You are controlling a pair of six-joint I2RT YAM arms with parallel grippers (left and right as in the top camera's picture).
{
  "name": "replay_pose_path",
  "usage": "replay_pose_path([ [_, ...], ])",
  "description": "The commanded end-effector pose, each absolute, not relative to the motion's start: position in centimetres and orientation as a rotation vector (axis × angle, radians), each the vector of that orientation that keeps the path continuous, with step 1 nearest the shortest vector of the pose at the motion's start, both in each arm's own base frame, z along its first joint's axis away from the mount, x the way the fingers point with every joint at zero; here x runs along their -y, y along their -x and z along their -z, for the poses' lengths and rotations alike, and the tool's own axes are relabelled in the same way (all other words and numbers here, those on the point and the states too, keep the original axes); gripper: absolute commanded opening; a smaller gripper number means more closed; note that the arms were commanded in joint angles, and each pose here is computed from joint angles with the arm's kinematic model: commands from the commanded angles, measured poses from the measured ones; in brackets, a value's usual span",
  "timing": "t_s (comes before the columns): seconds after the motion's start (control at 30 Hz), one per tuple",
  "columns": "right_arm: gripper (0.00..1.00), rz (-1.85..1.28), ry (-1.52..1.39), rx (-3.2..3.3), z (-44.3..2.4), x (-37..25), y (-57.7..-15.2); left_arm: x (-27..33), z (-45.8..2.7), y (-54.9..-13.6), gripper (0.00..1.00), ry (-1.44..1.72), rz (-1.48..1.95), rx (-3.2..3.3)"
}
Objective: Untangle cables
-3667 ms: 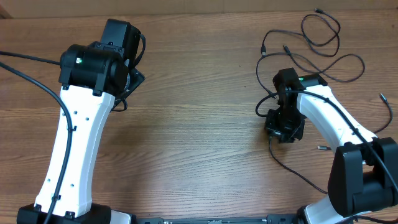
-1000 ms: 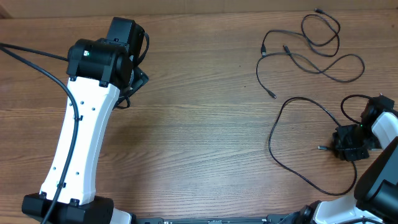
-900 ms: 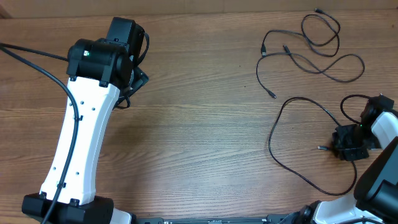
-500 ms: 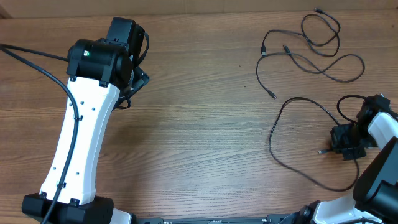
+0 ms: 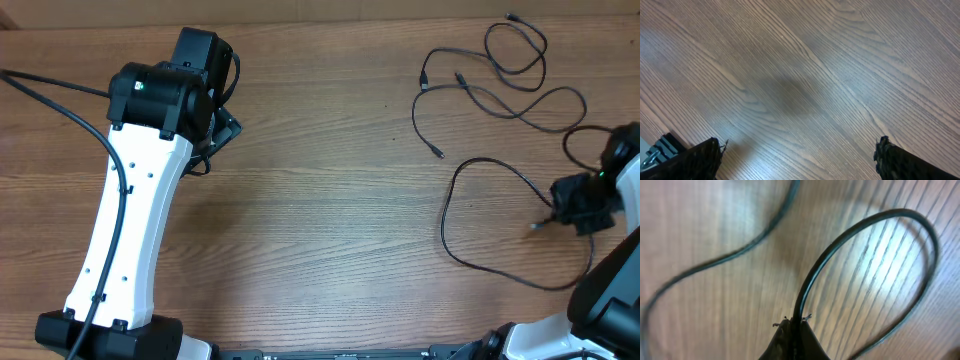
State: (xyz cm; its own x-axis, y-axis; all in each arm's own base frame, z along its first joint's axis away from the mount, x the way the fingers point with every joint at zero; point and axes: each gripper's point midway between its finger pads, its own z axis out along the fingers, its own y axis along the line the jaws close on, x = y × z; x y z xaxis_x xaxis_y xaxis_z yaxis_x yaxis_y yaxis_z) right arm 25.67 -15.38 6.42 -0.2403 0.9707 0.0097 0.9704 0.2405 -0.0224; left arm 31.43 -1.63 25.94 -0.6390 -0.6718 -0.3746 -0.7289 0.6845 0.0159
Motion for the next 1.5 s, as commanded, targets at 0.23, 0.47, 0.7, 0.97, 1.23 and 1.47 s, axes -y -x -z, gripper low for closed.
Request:
replay_pose_path([
  [0.23,0.04,0.154,1.538,2.947,-10.3,15.1,-31.2,1.8,-25.6,-31.7,1.00,1.082,-0.242,-2.572],
  [0.47,0.04,0.133,1.275,3.252,-11.3,14.3,-35.8,1.7,-25.6,-31.5,1.00,1.081,-0.248,-2.577],
  [0.7,0.11,-0.158,1.152,3.327,-11.0,14.8,-36.9,1.7,-25.6,-31.5,1.00,1.081,-0.250,-2.578],
  [0.97,0.15,-0.125,1.191,3.248,-9.8,14.0,-35.7,1.7,-25.6,-31.5,1.00,1.082,-0.249,-2.577],
  [1.23,0.35,0.626,1.071,3.132,-10.3,5.8,-36.2,1.7,-25.6,-31.6,1.00,1.082,-0.245,-2.574],
  [1.47,0.51,0.592,0.879,3.092,-8.7,1.2,-34.6,1.7,-25.6,-31.5,1.00,1.082,-0.248,-2.578],
])
